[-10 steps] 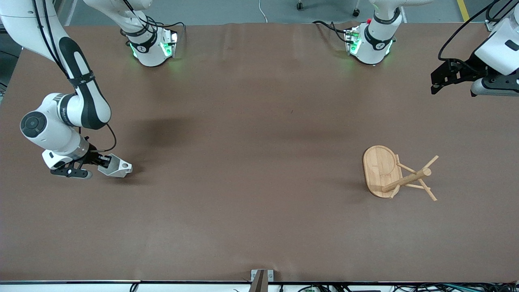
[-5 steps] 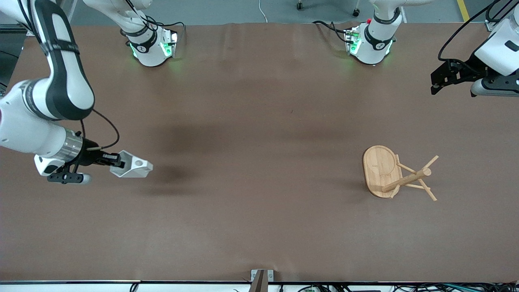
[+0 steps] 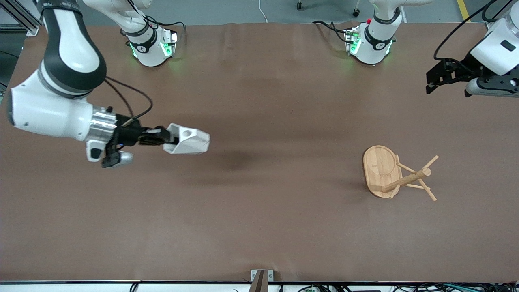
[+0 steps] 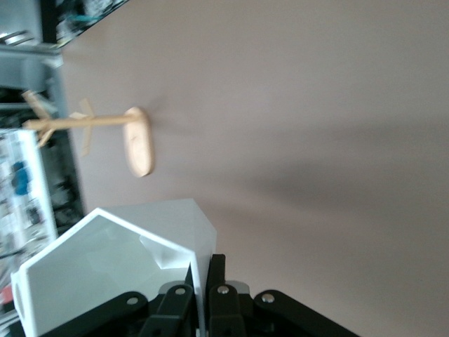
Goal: Hang cup on rack
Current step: 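Lift the white cup with the right gripper toward the table middle, then grasp the cup rim with the left gripper while the right gripper holds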
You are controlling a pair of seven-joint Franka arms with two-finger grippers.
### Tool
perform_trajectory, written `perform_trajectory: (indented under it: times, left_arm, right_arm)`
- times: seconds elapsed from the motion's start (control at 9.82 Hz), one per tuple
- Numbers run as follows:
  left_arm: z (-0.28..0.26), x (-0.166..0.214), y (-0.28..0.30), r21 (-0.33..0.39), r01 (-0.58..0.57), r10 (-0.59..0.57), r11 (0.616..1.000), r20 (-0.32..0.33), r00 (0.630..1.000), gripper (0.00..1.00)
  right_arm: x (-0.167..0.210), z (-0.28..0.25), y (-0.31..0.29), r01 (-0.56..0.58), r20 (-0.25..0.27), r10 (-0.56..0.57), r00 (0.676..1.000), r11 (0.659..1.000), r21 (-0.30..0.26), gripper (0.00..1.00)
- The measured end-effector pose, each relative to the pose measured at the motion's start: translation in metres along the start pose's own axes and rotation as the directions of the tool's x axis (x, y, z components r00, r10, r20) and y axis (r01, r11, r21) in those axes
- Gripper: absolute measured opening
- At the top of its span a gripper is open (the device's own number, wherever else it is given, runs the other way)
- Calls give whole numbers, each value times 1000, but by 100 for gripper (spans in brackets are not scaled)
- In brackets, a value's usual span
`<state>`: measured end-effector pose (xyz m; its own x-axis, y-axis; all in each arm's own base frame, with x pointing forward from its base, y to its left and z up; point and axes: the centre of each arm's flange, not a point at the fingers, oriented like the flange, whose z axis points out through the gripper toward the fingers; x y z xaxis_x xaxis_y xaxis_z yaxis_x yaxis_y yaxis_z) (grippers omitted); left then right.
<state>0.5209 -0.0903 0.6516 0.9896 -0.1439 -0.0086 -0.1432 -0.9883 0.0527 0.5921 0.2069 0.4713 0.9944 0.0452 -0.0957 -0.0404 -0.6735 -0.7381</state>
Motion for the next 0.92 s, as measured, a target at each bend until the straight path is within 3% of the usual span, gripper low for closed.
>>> perform_trajectory:
  times: [0.31,0.51,0.71,0.92]
  left_arm:
    - [28,9,103,-96,-177,179,979,13,984,100]
    - [36,-1,198,-106,-338,333,935,-61,941,100]
    - [35,-25,273,-112,-460,444,881,-143,885,100]
    - [40,-45,327,-98,-601,575,793,-207,792,100]
  right_arm:
    - [-24,57,-26,17,75,-35,997,974,224,6]
    - [-42,94,-25,9,110,-48,993,945,328,6]
    - [-56,118,-25,-23,134,-33,990,919,394,6]
    - [-62,127,-34,-42,146,-23,989,903,428,6]
